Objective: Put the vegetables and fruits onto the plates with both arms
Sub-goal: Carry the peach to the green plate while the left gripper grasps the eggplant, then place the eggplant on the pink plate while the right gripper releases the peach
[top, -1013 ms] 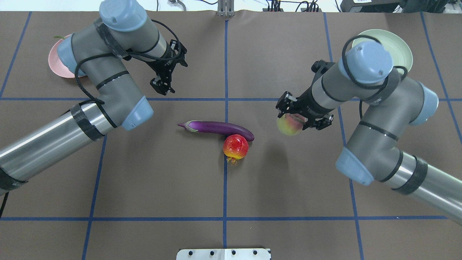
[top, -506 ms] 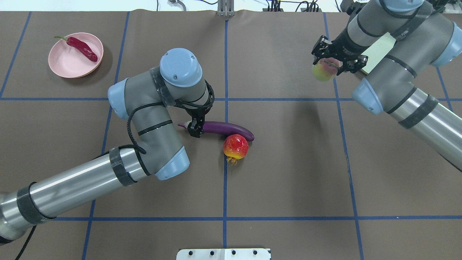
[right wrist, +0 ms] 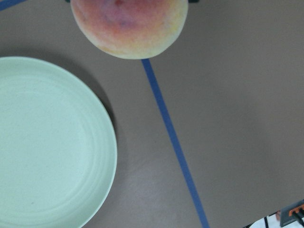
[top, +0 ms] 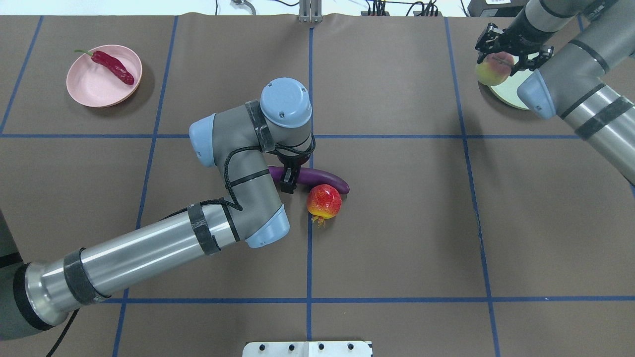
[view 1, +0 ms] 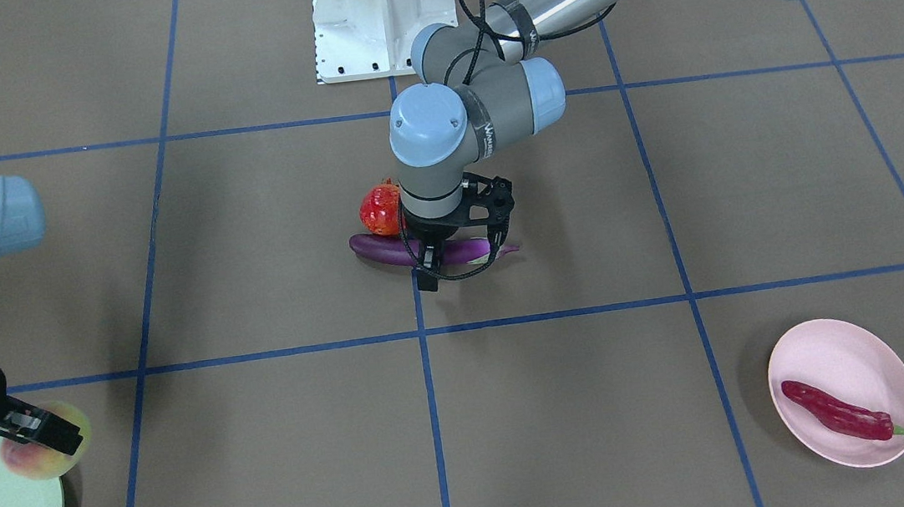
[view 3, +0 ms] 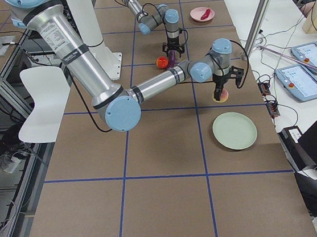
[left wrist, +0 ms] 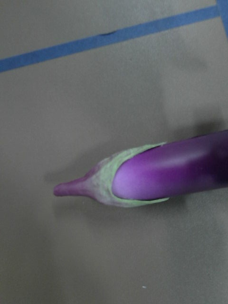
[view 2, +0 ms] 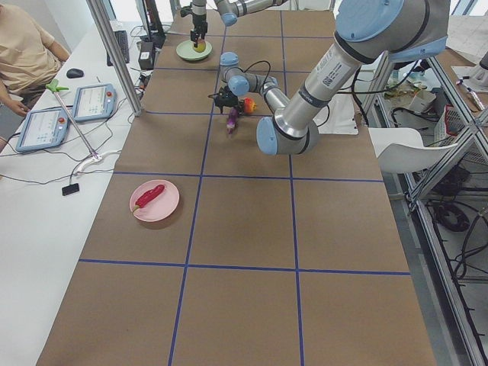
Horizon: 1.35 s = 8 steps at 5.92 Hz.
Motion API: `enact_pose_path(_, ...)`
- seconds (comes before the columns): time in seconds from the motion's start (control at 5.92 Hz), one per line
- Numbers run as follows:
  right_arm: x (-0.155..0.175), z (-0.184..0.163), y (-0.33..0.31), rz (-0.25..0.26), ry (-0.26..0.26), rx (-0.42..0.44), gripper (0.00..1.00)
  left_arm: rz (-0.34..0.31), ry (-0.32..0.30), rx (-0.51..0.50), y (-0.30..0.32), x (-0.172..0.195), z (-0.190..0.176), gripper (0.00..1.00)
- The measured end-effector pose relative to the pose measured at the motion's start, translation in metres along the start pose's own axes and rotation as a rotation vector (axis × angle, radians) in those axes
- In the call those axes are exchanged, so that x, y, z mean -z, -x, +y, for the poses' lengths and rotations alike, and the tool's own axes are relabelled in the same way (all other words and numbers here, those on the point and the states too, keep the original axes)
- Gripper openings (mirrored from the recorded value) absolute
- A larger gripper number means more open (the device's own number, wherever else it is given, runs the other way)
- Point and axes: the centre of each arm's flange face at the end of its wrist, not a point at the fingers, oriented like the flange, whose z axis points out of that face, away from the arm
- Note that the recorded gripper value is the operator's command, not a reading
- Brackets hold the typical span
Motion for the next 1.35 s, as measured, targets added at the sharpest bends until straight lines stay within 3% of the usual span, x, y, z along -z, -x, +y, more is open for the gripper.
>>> enact_pose_path(0.17, -0.005, -0.019, -0.016, 0.022, -0.001, 0.01, 0.0, -0.004, -0.003, -0.003, 0.003, -0.004, 0.003, 0.71)
enact_pose_path(0.34, -0.016, -0.032, -0.021, 0.037, 0.003, 0.007, 0.0, -0.006, -0.005, -0.003, 0.004, -0.005, 0.004, 0.01)
enact_pose_path(0.68, -0.046, -0.05, -0.034, 0.062, 0.003, 0.0, 0.0, 0.001, 0.003, -0.004, 0.003, 0.0, 0.007, 0.0)
enact_pose_path(0.84, -0.059, -0.055, -0.045, 0.077, -0.002, 0.002, 0.32, 0.018, 0.008, -0.012, -0.007, 0.011, -0.001, 0.0)
enact_pose_path(1.01, -0.068, -0.056, -0.057, 0.09, -0.004, 0.011, 0.99, 0.051, 0.016, -0.045, -0.032, 0.038, -0.023, 0.0)
enact_pose_path(1.35, -0.075, -0.054, -0.07, 0.095, -0.005, 0.029, 1.0, 0.099, 0.021, -0.161, -0.094, 0.101, -0.123, 0.0)
